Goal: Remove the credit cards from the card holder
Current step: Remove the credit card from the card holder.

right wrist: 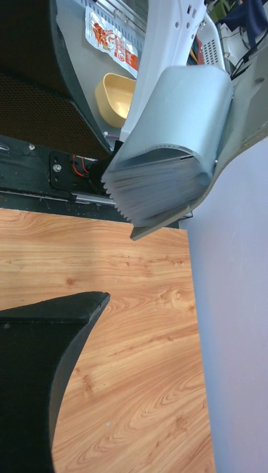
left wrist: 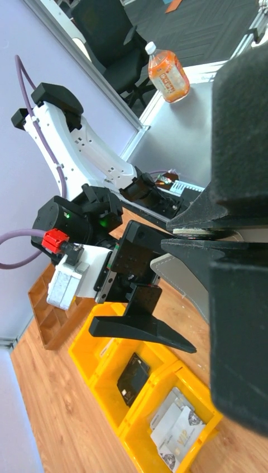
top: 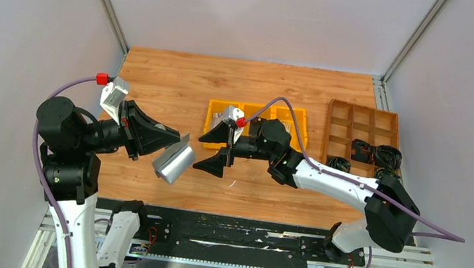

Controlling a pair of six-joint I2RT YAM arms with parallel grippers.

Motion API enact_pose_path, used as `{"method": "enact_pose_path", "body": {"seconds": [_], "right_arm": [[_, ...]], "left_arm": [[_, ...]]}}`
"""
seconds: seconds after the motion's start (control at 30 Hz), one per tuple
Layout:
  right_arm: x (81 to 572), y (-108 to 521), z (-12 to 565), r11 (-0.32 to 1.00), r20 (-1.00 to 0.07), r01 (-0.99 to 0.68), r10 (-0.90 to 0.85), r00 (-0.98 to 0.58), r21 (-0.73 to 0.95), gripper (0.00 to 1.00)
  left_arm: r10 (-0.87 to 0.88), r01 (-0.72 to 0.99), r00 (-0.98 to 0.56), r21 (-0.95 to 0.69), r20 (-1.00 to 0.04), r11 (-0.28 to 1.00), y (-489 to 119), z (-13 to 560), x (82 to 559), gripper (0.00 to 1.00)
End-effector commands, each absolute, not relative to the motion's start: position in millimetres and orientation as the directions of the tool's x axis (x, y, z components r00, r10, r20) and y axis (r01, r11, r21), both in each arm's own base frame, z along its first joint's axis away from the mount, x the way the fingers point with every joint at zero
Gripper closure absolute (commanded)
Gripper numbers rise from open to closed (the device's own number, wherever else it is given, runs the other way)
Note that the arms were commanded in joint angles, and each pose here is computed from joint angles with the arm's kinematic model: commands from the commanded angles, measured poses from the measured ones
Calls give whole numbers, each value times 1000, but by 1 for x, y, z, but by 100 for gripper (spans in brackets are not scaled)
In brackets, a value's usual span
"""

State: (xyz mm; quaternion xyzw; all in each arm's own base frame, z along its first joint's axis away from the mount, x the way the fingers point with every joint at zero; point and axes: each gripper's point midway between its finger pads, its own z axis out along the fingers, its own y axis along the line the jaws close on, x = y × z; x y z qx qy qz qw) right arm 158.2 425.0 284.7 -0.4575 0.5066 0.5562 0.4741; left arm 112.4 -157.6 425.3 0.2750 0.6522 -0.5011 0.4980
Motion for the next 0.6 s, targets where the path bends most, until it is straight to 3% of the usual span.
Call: {"method": "enact_pose_path", "body": {"seconds": [0.0,0.57], "right_arm": [[152,428,297,-92,-987,-991,118,-112,101,8],[150,439,294,-104,-984,-991,154,-94,78,8]], "left_arm": [[-138,870,-335,-363,-932,334,-159,438,106,100],[-138,876,-317,-346,-938,335,-160,448,101,100]]}}
